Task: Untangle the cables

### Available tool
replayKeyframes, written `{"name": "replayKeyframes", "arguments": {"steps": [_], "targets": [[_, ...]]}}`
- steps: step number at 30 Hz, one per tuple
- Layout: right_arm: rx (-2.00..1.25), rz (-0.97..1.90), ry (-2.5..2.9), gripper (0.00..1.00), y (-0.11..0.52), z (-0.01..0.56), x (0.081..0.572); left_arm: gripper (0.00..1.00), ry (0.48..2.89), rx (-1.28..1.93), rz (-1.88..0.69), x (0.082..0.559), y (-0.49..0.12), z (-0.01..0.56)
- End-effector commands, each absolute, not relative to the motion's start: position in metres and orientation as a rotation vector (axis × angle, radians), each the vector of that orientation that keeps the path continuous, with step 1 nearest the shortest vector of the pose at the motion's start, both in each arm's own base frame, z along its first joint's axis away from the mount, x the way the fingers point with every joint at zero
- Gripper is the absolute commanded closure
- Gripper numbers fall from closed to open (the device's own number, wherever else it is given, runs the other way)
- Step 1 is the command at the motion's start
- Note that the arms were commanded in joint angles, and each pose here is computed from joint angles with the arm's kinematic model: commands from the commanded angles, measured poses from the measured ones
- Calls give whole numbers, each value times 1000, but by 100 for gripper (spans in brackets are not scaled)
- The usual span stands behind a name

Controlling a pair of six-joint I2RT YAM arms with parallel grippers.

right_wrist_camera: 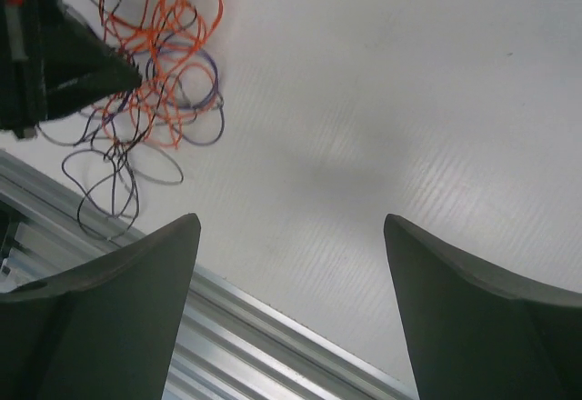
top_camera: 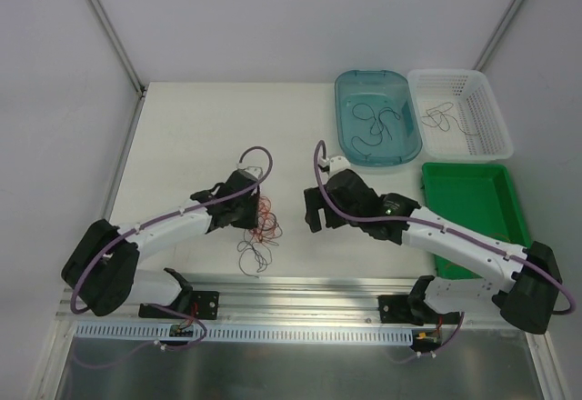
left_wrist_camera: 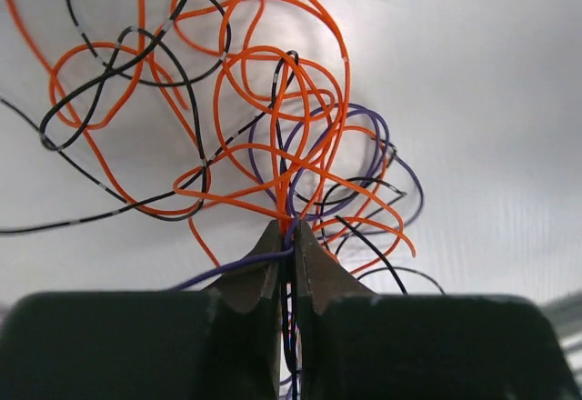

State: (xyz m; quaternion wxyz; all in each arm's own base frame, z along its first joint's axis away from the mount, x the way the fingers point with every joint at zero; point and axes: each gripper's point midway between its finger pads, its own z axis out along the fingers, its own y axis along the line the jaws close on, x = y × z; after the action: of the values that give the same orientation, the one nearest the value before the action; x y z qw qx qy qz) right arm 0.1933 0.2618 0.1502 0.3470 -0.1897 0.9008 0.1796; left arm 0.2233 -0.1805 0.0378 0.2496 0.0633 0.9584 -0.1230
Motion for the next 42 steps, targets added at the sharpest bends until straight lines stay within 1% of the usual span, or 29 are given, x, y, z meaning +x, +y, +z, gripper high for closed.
{"name": "replayKeyframes", "arguments": {"steps": [1, 3, 5, 7, 12, 13, 17, 18, 21, 25, 27, 31, 36, 39, 40, 42], "targets": [[-409, 495, 2287, 14, 248, 163, 206, 100, 2420, 596, -536, 213, -220, 79], [-385, 519, 2280, 15, 244, 162, 208, 100, 2363, 727, -604, 201, -228, 86], [-379, 579, 2293, 18, 245, 159, 208, 100, 2307, 840, -742, 182, -239, 97], [-363, 631, 2289, 19, 249, 161, 211, 100, 2261, 901, -847, 166, -245, 106], [-376, 719, 2269, 20, 272, 161, 220, 100, 2224, 953, -965, 145, -248, 113], [-435, 793, 2279, 20, 283, 159, 212, 100, 2219, 959, -975, 143, -248, 114], [-605, 850, 2250, 20, 306, 143, 214, 100, 2203, 967, -1018, 137, -252, 120], [-633, 867, 2202, 20, 313, 147, 218, 100, 2198, 968, -1024, 136, -252, 122], [-695, 836, 2165, 23, 317, 137, 229, 100, 2179, 972, -1034, 135, -253, 127], [-734, 903, 2149, 30, 326, 130, 236, 100, 2179, 974, -1043, 132, -253, 127], [-752, 946, 2141, 32, 332, 129, 237, 100, 2183, 976, -1047, 131, -253, 126], [-875, 990, 2156, 34, 341, 107, 230, 100, 2198, 980, -1052, 129, -253, 122], [-928, 1037, 2175, 37, 348, 91, 225, 100, 2192, 986, -1049, 129, -253, 122], [-932, 1041, 2175, 43, 350, 86, 226, 100, 2195, 988, -1053, 129, -253, 122], [-935, 1049, 2170, 47, 351, 86, 225, 100, 2197, 985, -1055, 129, -254, 122], [-935, 1055, 2155, 52, 352, 89, 227, 100, 2199, 982, -1056, 128, -254, 122]]}}
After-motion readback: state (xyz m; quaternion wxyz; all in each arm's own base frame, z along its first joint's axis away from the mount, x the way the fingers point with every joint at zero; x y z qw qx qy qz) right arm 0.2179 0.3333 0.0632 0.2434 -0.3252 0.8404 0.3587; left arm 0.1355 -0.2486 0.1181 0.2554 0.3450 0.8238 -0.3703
